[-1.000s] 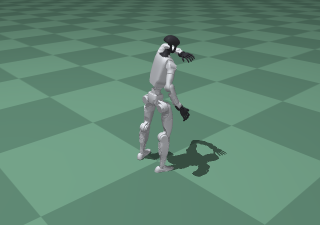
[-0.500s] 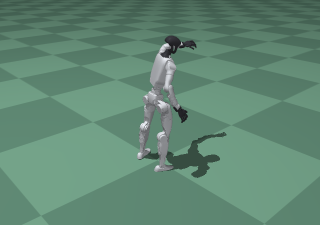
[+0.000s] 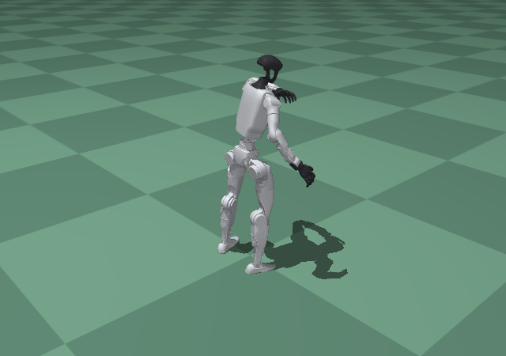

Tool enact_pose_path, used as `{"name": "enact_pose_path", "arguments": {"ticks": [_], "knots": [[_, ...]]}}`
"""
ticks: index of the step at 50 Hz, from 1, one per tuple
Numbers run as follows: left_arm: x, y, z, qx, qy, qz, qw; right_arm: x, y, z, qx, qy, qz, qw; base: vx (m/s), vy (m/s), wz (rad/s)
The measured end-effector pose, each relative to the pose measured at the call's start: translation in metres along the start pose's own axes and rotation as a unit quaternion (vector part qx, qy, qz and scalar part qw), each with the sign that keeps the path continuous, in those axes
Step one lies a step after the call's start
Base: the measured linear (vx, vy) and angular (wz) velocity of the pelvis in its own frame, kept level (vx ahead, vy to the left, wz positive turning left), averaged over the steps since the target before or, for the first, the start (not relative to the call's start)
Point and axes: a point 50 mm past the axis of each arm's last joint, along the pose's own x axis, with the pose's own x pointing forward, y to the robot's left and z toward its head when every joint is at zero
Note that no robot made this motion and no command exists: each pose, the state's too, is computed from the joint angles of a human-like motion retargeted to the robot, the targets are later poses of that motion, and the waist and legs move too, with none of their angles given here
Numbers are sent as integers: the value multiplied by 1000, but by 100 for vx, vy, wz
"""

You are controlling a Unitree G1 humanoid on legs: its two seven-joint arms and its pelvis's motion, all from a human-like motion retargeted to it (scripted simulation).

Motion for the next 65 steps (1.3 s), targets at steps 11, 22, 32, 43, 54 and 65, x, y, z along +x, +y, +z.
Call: {"name": "enact_pose_path", "arguments": {"ticks": [11, 22, 32, 43, 54, 65], "knots": [[-115, -126, 9, -294, 376, -55, 877, 8, -170, 158, -64, -177, -301, 935, 0, 0, 0], [-218, -224, 115, -518, 673, -10, 528, -99, -193, 399, -214, -484, -440, 726, 0, 0, 0], [-227, -254, 196, -584, 758, 140, 256, -172, -35, 464, -332, -714, -173, 591, 0, -2, -12], [-206, -261, 209, -574, 761, 220, 206, -102, -57, 356, -427, -580, -81, 689, 0, 1, 7], [-221, -255, 200, -555, 770, 203, 240, -47, -248, 256, -386, -198, -350, 830, -1, 2, 40], [-213, -262, 191, -609, 730, 162, 263, -78, -258, 357, -274, -283, -436, 809, -1, -2, -2]]}}
